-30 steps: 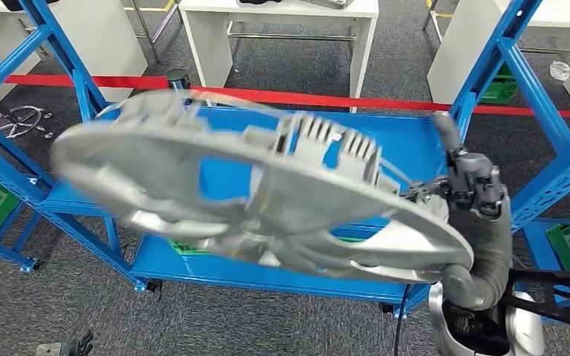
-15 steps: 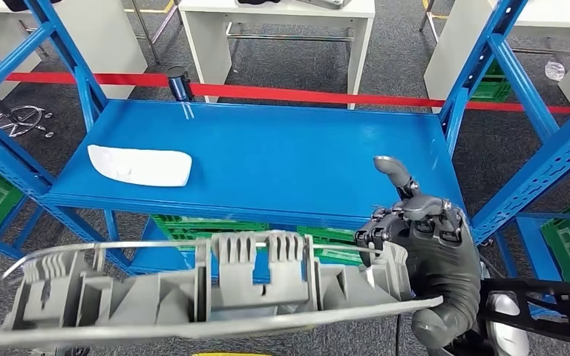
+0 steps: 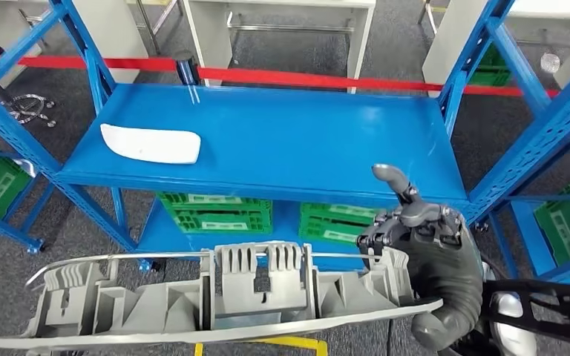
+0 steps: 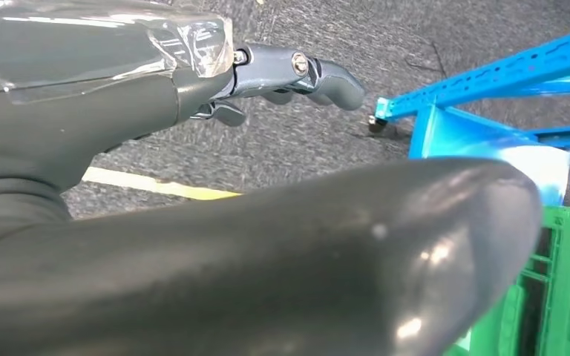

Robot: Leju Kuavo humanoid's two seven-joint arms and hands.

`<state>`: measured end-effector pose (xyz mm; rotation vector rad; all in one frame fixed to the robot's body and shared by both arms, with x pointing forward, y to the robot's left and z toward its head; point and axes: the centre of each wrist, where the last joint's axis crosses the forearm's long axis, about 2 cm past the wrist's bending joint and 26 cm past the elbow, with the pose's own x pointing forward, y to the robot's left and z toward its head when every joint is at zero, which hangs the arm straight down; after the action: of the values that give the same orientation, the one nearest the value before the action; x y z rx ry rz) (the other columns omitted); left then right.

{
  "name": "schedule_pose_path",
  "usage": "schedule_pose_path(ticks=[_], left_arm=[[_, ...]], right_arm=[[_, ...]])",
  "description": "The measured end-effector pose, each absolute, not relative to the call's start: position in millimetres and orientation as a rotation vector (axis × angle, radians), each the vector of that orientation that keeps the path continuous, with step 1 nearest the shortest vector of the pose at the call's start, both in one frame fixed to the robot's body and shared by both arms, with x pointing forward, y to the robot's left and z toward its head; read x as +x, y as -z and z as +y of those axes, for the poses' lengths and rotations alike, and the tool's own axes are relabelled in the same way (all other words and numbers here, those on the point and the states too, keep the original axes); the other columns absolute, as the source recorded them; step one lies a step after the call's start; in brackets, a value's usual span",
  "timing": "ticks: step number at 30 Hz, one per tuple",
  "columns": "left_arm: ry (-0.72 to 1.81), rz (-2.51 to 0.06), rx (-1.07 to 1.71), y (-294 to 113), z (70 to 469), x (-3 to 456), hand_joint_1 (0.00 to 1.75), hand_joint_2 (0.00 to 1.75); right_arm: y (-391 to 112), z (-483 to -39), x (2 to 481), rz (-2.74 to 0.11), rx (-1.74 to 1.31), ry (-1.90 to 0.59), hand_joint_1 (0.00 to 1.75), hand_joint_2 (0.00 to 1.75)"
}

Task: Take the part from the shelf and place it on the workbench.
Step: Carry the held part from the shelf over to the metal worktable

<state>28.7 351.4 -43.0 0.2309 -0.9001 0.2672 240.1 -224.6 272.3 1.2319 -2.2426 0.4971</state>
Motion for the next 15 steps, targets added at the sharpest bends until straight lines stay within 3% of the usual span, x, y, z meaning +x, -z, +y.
schedule_pose_path(ticks=[15], left_arm=[[-0.215, -0.744, 0.177, 40, 354, 14, 0.00, 0.00]], right_arm=[[-275, -227, 238, -2.220, 1.215, -0.527, 1.75, 1.75]])
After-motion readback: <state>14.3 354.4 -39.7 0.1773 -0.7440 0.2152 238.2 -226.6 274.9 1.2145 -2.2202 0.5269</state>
